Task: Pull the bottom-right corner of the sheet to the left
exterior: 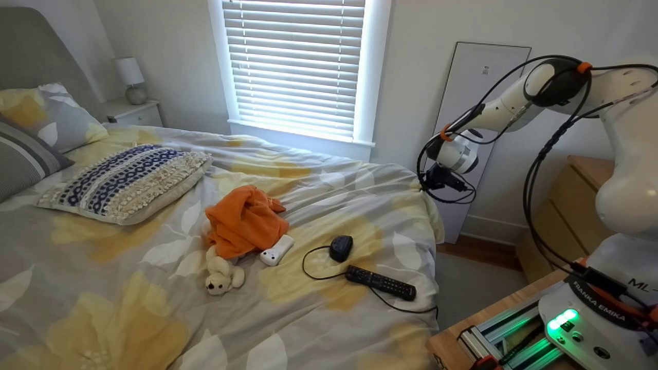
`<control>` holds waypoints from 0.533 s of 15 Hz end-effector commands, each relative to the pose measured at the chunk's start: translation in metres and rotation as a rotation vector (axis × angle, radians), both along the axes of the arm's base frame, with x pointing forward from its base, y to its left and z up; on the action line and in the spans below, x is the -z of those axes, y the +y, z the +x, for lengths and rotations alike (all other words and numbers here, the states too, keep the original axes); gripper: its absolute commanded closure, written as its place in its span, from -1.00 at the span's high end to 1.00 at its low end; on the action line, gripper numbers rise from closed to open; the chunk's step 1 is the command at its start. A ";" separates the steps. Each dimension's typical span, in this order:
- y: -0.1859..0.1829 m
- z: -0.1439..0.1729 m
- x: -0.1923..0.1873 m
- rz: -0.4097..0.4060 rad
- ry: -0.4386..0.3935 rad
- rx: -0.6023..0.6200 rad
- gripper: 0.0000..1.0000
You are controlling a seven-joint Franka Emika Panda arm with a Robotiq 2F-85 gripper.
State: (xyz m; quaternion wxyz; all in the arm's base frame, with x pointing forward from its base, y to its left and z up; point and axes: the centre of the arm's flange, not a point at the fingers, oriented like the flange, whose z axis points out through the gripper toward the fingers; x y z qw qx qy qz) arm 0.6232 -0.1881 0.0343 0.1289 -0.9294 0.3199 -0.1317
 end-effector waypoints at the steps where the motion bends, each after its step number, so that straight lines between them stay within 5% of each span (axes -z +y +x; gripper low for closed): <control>1: 0.011 -0.022 -0.032 -0.028 0.108 -0.010 -0.98; 8: 0.064 -0.061 -0.129 0.008 0.117 -0.165 -0.98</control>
